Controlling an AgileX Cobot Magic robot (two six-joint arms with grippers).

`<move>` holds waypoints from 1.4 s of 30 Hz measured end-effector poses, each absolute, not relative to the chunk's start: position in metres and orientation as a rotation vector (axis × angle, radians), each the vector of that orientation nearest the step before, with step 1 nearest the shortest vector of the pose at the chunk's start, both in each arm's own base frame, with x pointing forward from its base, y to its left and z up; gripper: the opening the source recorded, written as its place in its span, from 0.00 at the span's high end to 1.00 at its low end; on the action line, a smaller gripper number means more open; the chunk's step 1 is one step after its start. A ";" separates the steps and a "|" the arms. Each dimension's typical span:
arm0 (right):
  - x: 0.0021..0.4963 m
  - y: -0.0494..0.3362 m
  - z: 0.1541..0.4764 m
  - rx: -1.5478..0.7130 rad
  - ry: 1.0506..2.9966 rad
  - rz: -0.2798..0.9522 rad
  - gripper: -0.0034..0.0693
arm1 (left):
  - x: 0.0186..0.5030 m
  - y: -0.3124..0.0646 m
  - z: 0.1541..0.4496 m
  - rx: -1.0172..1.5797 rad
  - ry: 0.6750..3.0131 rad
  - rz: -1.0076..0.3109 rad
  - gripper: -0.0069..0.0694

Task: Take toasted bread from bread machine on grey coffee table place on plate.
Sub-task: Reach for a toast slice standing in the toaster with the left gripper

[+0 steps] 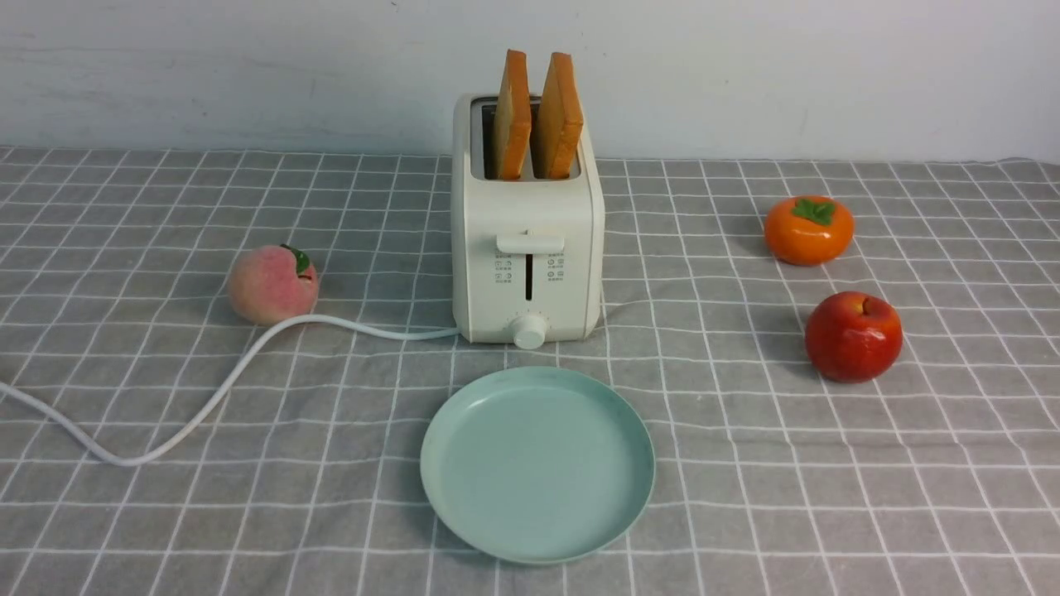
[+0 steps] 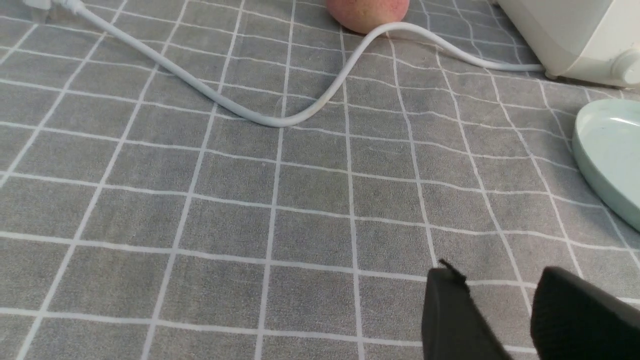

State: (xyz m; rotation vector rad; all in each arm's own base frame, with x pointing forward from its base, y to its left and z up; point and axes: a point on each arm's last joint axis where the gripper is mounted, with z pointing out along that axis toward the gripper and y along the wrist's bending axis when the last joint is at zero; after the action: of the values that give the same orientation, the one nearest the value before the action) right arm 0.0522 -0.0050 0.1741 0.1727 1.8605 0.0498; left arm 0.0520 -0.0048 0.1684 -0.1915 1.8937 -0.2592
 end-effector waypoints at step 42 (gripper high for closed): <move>0.070 0.016 0.393 0.221 2.103 0.373 0.62 | 0.087 -0.030 0.351 -0.353 2.069 -0.653 0.93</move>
State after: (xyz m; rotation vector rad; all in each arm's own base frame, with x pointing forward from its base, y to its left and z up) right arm 0.0702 0.0160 0.3934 0.2212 2.1032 0.3734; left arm 0.0872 -0.0295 0.3513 -0.3534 2.0692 -0.6534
